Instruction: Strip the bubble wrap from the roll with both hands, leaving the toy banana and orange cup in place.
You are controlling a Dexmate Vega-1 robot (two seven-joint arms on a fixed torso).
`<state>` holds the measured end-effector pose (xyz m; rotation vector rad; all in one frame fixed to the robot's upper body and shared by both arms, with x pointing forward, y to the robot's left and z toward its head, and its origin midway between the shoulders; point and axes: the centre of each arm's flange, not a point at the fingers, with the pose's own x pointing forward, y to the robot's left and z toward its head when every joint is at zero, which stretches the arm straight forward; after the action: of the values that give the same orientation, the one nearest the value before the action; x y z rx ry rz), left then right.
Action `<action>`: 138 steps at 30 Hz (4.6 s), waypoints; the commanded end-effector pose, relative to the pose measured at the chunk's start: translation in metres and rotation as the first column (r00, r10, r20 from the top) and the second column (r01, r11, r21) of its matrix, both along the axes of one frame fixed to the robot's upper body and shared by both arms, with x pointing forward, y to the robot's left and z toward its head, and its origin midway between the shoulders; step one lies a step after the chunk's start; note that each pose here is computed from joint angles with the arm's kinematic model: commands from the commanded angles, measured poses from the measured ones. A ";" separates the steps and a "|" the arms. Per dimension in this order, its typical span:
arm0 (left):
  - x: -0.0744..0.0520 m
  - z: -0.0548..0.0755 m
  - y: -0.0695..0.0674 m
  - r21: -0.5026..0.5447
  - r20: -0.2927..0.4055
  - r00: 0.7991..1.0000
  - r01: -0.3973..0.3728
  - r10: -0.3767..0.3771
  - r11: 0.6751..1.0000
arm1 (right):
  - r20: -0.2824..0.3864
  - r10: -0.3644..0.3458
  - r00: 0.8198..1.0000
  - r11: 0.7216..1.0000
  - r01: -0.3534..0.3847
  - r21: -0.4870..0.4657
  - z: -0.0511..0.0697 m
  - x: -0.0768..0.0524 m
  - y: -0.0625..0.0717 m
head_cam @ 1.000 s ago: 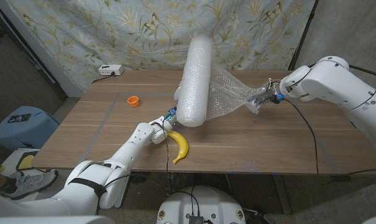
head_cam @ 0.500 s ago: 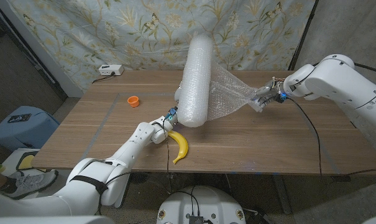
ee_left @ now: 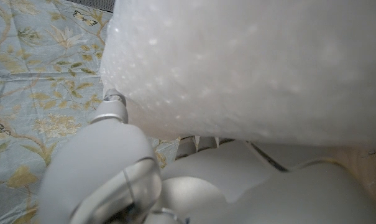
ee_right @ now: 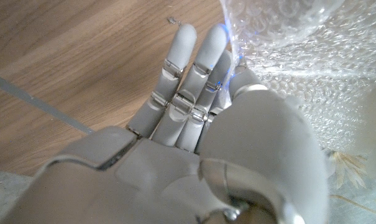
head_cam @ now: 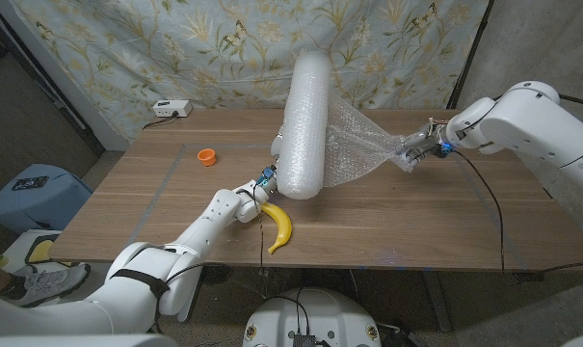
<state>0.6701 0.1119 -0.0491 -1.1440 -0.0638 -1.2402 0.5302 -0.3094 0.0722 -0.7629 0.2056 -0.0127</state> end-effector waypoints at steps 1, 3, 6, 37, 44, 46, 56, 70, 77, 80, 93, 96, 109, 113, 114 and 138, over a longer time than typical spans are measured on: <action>0.000 -0.007 -0.003 -0.040 -0.041 0.999 0.004 -0.006 0.999 | -0.016 -0.005 1.000 1.000 0.005 -0.011 0.002 0.001 -0.001; 0.000 -0.009 -0.003 -0.041 -0.045 0.999 0.004 -0.006 0.999 | -0.023 -0.009 1.000 1.000 0.009 -0.011 0.003 0.002 0.000; 0.000 -0.011 -0.002 -0.045 -0.055 0.998 0.002 -0.004 0.999 | -0.025 -0.005 1.000 1.000 0.004 -0.016 0.005 0.003 0.001; 0.001 -0.009 0.007 -0.059 -0.058 0.998 -0.031 0.027 0.998 | -0.045 -0.009 0.999 1.000 0.008 -0.010 0.004 0.006 -0.001; 0.002 -0.007 0.009 -0.066 -0.055 0.998 -0.034 0.031 0.997 | -0.042 -0.013 0.999 1.000 0.013 -0.011 0.006 0.006 -0.002; 0.003 -0.007 0.010 -0.064 -0.055 0.998 -0.037 0.034 0.997 | -0.042 -0.013 0.999 1.000 0.012 -0.011 0.006 0.007 -0.002; 0.009 0.005 0.026 -0.080 -0.039 0.997 -0.069 0.066 0.994 | -0.044 -0.009 0.999 1.000 0.008 -0.014 0.010 0.012 0.002; 0.012 0.010 0.039 -0.077 -0.043 0.996 -0.085 0.082 0.993 | -0.047 -0.007 0.999 1.000 0.006 -0.014 0.012 0.019 0.009; 0.011 0.006 0.042 -0.089 -0.058 0.995 -0.087 0.082 0.992 | -0.055 -0.007 0.998 1.000 0.006 -0.018 0.014 0.020 0.011; 0.010 0.004 0.043 -0.088 -0.064 0.994 -0.090 0.084 0.992 | -0.058 -0.009 0.998 1.000 0.007 -0.018 0.014 0.021 0.012; 0.008 0.000 0.047 -0.094 -0.082 0.992 -0.101 0.094 0.990 | -0.062 -0.011 0.998 1.000 0.010 -0.017 0.015 0.022 0.010; 0.007 -0.001 0.046 -0.095 -0.088 0.992 -0.101 0.093 0.990 | -0.062 -0.017 0.998 1.000 0.016 -0.016 0.016 0.022 0.007; 0.005 -0.004 0.042 -0.093 -0.095 0.991 -0.103 0.094 0.990 | -0.057 -0.035 0.998 0.999 0.034 -0.020 0.018 0.015 -0.003; 0.003 -0.006 0.040 -0.097 -0.099 0.991 -0.102 0.093 0.990 | -0.054 -0.039 0.998 0.999 0.039 -0.014 0.019 0.012 -0.008; 0.003 -0.006 0.040 -0.100 -0.101 0.991 -0.101 0.091 0.990 | -0.053 -0.047 0.997 0.999 0.046 -0.013 0.020 0.010 -0.009; 0.000 -0.010 0.041 -0.101 -0.105 0.990 -0.107 0.096 0.989 | -0.042 -0.066 0.997 0.998 0.065 -0.024 0.026 0.004 -0.019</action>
<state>0.6699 0.1499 -0.0588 -1.2875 -0.1094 -1.1006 0.5362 -0.3242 0.0936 -0.7782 0.2754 -0.0483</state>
